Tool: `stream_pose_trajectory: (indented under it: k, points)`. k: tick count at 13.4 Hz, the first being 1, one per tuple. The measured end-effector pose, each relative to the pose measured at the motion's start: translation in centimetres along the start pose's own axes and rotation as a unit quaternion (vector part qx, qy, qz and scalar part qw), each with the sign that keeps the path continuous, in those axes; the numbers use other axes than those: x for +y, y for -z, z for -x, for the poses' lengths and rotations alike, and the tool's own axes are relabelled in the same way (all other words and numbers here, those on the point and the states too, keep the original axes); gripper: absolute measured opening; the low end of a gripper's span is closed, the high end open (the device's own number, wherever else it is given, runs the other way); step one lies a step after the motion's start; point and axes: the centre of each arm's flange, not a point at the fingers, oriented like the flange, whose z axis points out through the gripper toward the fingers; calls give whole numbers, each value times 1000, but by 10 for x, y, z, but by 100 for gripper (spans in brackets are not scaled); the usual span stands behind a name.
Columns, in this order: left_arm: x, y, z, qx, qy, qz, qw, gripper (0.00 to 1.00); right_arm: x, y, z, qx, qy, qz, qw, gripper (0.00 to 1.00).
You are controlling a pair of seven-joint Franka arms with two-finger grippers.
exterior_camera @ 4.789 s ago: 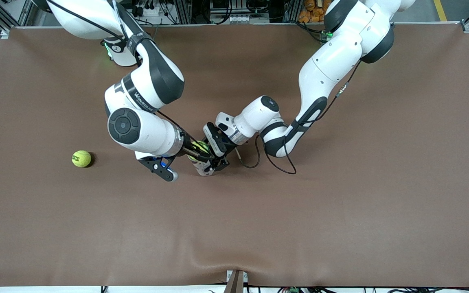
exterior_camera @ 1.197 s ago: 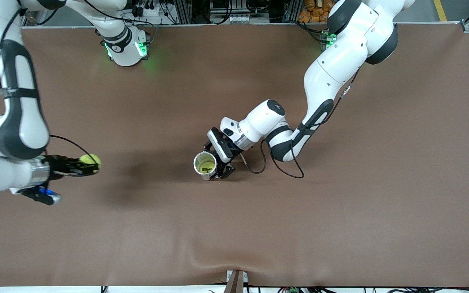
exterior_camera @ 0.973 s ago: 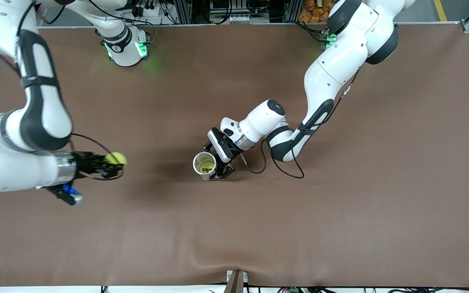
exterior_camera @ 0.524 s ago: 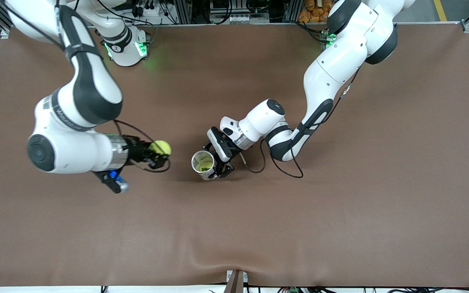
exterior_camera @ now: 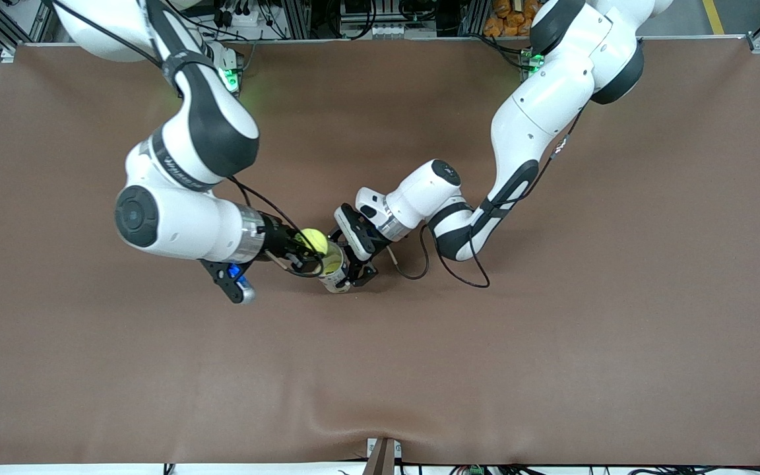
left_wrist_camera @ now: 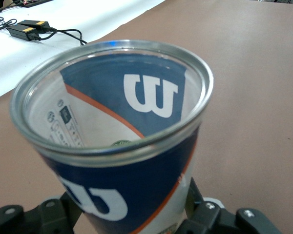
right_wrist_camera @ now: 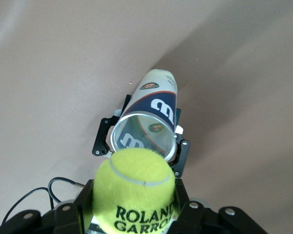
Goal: Insert tennis ball vertically with right arm
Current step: 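Carry the second ball over the can and drop it inside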
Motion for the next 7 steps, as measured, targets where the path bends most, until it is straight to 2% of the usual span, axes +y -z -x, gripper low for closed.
stream_pose_trajectory:
  k: [6,7]
  points:
    - [1,0,0,0,0,0,1000,84,-3,-24,-10,-1,-12,4,1000,67]
    - [1,0,0,1,0,1,1000,84,-3,-28,-11,-2,-14,7,1000,71]
